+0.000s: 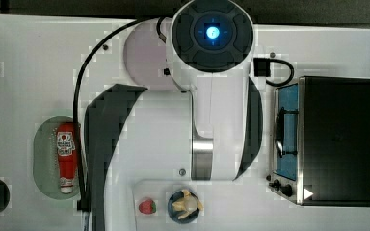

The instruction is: Pick ketchup from strainer and place it on the table

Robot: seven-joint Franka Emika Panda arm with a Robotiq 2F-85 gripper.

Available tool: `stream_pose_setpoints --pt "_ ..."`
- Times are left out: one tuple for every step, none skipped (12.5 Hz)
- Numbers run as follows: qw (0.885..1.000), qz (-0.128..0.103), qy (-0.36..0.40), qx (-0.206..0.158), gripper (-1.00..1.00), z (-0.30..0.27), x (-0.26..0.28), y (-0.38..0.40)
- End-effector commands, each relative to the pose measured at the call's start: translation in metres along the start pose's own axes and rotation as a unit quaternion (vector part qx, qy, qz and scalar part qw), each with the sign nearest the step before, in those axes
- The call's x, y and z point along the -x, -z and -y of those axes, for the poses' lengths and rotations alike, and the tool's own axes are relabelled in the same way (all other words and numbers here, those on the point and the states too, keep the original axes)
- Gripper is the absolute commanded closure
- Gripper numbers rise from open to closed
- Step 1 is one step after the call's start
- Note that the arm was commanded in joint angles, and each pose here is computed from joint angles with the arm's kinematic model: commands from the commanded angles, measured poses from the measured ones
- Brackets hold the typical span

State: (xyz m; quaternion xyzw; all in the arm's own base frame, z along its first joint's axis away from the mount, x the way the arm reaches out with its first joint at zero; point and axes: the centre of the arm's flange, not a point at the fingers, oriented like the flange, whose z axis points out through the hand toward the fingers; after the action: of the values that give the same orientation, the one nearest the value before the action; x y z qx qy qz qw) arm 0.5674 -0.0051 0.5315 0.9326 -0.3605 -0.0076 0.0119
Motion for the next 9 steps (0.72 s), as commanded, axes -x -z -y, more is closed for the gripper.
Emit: stream_pose_setpoints --pt "0.999 0.018 -0.037 0.001 -0.58 -0.062 0.072 0.068" --pt "0.999 0.018 -0.028 0.004 -0.80 -0.055 0.078 0.067" --pt "1.000 0.017 -0.017 0.007 -0.99 -0.046 0.085 0.065" --pt "1.000 0.017 -0.004 0.010 -1.00 -0.035 0.094 0.063" --pt "1.000 0.017 0.011 0.015 -1.00 -0.023 0.104 0.060" --pt "0.999 0.016 0.028 0.020 -1.00 -0.010 0.116 0.057" --pt "0.999 0.015 0.046 0.025 -1.00 0.004 0.130 0.053" --pt "0.997 0.015 0.064 0.030 -1.00 0.018 0.144 0.048" --pt "0.996 0.013 0.082 0.033 -1.00 0.033 0.158 0.044"
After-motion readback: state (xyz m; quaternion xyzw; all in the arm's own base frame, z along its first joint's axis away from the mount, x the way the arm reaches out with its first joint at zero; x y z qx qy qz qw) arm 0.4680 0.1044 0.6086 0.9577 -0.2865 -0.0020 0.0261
